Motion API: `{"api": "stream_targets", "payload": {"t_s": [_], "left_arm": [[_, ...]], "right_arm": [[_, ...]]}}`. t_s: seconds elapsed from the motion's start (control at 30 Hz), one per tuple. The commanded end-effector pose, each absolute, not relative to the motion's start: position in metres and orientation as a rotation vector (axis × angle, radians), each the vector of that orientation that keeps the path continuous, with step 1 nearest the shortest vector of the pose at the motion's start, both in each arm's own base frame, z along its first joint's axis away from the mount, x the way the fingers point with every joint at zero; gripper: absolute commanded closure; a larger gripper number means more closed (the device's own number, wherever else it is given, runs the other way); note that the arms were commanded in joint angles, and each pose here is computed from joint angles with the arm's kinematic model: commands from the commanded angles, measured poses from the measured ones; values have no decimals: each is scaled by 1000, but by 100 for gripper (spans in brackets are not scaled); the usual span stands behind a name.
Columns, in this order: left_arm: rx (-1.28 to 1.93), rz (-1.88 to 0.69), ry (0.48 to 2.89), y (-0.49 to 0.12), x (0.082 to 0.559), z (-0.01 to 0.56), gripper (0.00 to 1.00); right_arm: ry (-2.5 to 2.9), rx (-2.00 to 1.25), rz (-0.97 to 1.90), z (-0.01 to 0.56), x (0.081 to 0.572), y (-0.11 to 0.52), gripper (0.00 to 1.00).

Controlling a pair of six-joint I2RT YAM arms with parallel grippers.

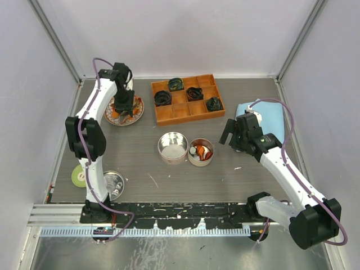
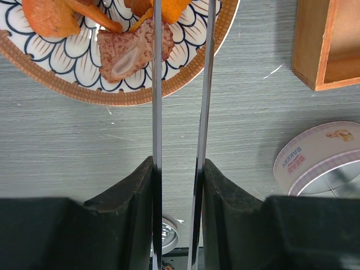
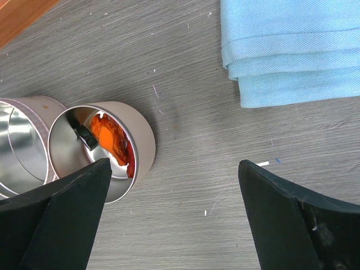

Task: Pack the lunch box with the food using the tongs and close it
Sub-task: Pick up the fake food from the plate, then place the fake food in the packing box.

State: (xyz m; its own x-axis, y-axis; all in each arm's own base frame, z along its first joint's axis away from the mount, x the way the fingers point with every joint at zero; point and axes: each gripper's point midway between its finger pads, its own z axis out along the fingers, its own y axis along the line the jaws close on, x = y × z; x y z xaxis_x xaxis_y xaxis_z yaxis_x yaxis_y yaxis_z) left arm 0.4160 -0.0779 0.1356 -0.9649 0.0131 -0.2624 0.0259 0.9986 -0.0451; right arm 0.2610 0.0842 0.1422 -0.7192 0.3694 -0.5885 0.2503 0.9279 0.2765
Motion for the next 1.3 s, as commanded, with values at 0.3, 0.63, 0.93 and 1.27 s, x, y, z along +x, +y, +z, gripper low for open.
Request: {"api": "stream_targets", "payload": {"t_s": [0.3,0.63,0.93,1.27], "left_arm": [[-32,-107,2728,-72,414,190,79],[-26,-225,2667,-84,403,217,77],[64,-464,2614,-139,371,245,77],[443,-643,2607,-265,271,242,76]], "right_arm": [[2340,439,259,162,275,86,0],[2341,443,258,160,274,86,0],[2337,445,270,161,274,87,0],[2327,456,266,162,273,85,0]]}}
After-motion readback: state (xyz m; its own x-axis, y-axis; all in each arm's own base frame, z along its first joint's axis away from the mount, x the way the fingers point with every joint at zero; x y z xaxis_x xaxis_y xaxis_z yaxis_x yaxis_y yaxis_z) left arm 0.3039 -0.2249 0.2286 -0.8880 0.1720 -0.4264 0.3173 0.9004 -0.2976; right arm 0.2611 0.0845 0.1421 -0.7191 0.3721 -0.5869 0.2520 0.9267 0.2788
